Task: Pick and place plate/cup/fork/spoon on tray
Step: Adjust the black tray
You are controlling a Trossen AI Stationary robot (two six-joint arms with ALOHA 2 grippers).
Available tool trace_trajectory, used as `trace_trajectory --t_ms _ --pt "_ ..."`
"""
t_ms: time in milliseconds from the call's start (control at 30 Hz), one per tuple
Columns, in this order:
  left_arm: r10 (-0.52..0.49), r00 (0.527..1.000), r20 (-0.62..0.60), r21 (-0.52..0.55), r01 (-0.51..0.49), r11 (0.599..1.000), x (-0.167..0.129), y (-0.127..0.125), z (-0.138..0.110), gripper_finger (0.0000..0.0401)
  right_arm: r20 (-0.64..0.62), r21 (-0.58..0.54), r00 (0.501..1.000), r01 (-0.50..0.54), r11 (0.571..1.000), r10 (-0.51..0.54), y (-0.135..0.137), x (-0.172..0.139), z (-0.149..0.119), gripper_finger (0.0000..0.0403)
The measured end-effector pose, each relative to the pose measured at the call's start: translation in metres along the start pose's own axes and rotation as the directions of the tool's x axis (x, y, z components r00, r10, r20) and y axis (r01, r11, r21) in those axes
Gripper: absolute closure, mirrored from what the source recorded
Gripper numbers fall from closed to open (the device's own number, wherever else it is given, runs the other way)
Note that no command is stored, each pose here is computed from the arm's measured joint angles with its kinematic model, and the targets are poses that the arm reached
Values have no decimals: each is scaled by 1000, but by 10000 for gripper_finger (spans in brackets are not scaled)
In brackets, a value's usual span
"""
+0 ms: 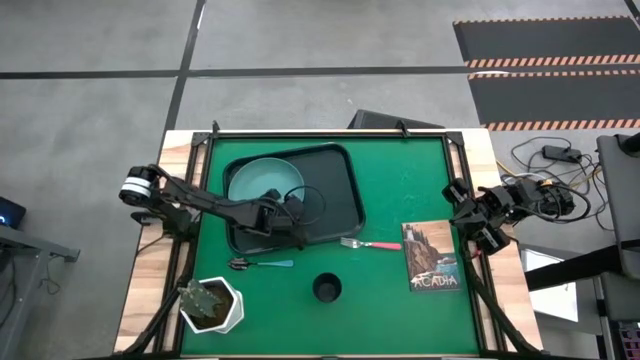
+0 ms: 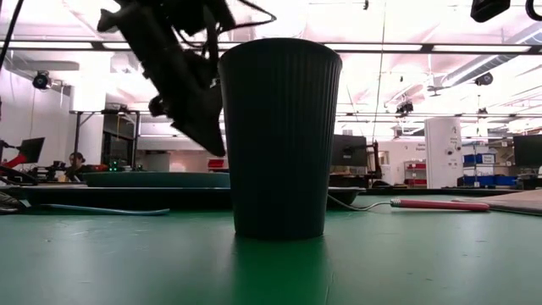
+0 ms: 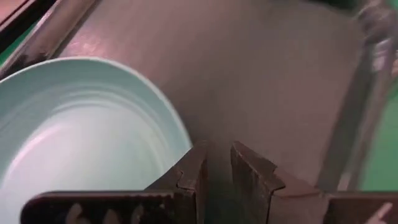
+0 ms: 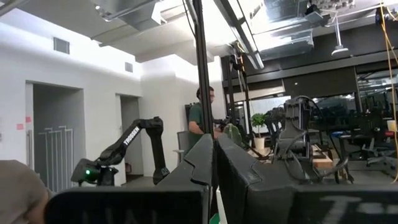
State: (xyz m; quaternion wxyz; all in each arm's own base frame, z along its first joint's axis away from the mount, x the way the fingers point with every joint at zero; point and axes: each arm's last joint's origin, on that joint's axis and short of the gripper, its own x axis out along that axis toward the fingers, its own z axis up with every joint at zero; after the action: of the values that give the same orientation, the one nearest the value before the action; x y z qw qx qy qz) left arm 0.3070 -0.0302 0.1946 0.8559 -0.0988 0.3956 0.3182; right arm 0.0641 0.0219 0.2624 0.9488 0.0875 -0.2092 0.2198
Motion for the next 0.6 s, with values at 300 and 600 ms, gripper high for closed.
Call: trace_trajectory --t_ms 300,600 --pt "-132 990 42 -11 133 991 -28 -1 26 347 -78 35 985 158 987 -155 -7 5 -10 394" --pt "-164 984 69 -32 167 985 -38 3 32 347 -270 39 904 354 934 -331 -16 28 -15 394"
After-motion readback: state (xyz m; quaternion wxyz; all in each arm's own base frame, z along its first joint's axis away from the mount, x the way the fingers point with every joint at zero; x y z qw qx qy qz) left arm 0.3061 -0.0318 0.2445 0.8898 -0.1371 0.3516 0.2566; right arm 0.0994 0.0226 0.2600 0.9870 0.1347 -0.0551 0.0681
